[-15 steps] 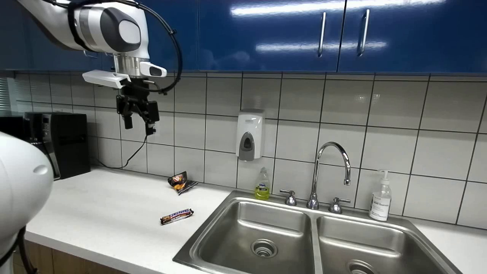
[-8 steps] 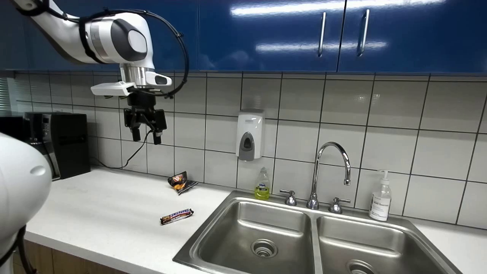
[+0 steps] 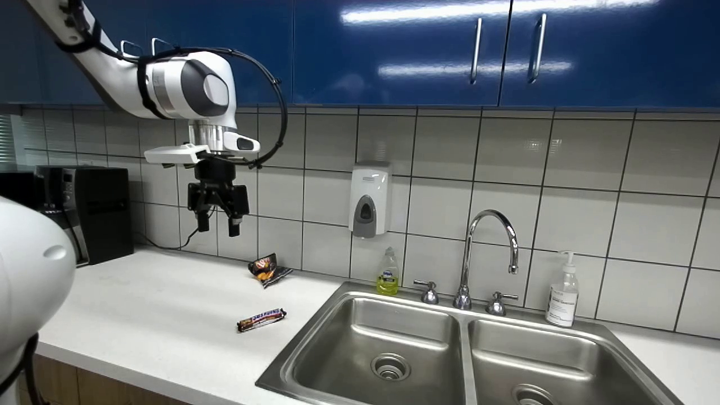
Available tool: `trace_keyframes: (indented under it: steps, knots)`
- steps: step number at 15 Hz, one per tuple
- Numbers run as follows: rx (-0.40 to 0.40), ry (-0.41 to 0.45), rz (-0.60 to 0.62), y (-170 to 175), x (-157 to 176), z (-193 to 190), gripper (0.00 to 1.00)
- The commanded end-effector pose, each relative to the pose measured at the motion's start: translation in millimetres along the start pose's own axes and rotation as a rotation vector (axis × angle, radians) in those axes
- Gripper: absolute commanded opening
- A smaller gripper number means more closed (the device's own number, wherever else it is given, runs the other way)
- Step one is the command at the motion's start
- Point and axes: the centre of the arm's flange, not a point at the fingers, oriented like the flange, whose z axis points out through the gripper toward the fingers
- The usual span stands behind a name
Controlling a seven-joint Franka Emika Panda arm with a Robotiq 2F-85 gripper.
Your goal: Put the brown packet in the sink on the left.
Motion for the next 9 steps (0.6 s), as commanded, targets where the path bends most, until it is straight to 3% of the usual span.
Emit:
trace_keyframes:
  steps: [1, 6, 9]
  knots:
    - [0.025, -0.033, 0.011, -1, 10, 14, 1.0]
    - [0.109, -0.023, 0.027, 1, 14, 35, 1.0]
    - [0.12, -0.014, 0.017, 0, 15, 52, 1.0]
